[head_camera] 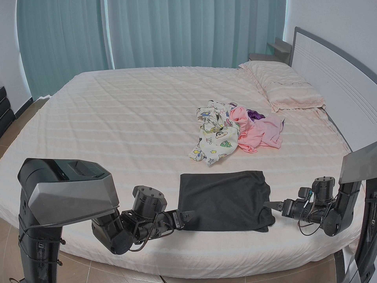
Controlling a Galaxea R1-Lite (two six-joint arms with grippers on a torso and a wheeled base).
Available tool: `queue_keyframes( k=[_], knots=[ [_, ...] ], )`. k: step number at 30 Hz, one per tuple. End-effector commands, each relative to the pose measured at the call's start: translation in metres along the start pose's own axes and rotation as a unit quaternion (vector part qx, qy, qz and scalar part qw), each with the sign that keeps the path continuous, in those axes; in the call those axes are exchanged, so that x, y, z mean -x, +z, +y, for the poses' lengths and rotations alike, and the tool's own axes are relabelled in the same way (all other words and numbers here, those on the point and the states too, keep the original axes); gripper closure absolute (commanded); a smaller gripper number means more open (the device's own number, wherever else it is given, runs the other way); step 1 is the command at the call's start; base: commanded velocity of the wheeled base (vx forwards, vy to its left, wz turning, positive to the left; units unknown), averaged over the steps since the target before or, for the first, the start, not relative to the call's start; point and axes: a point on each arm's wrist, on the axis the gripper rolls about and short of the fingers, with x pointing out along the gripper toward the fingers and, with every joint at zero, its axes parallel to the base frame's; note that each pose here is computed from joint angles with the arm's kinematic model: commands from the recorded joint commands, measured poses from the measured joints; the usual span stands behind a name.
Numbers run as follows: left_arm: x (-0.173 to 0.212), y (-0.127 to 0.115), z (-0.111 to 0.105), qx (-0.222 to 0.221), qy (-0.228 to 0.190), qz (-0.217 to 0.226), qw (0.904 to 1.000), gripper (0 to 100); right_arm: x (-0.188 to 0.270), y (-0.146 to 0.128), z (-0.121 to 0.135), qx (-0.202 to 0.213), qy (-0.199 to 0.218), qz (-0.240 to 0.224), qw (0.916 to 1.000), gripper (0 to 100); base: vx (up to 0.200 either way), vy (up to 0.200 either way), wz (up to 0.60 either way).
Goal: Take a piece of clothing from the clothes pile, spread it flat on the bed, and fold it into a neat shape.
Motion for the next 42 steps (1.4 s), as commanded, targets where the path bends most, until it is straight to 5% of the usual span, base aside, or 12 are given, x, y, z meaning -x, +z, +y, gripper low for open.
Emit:
queue_keyframes(
  k=[1, 3, 4, 22, 31, 39, 42],
  knots=[
    [-0.003, 0.004, 0.001, 0.004, -0.001, -0.006, 1.0000, 0, -0.005, -0.008, -0.003, -0.005, -0.002, 0.017, 0.9998, 0, 0.000, 0.000, 0.00],
    [-0.003, 0.004, 0.002, 0.004, 0.001, -0.006, 1.0000, 0, -0.007, -0.011, -0.002, -0.005, -0.002, 0.022, 0.9997, 0, 0.000, 0.000, 0.00],
    [-0.004, 0.004, 0.003, 0.005, 0.002, -0.006, 1.0000, 0, -0.006, -0.012, -0.002, -0.006, -0.003, 0.025, 0.9997, 100, 0.000, 0.000, 0.00],
    [-0.006, 0.012, 0.005, 0.015, 0.003, -0.019, 0.9997, 0, 0.012, -0.029, -0.003, 0.037, -0.034, 0.101, 0.9936, 100, 0.000, 0.000, 0.00],
    [-0.007, 0.012, 0.005, 0.015, 0.003, -0.020, 0.9997, 0, 0.013, -0.029, -0.004, 0.039, -0.036, 0.101, 0.9935, 100, 0.000, 0.000, 0.00],
    [-0.008, 0.014, 0.005, 0.018, -0.001, -0.021, 0.9996, 0, -0.009, 0.000, -0.005, 0.031, -0.017, 0.031, 0.9989, 100, 0.000, 0.000, 0.00],
    [-0.010, 0.014, 0.004, 0.037, -0.003, -0.022, 0.9991, 0, -0.032, 0.024, -0.002, -0.020, -0.020, -0.020, 0.9994, 100, 0.000, 0.000, 0.00]
  ],
)
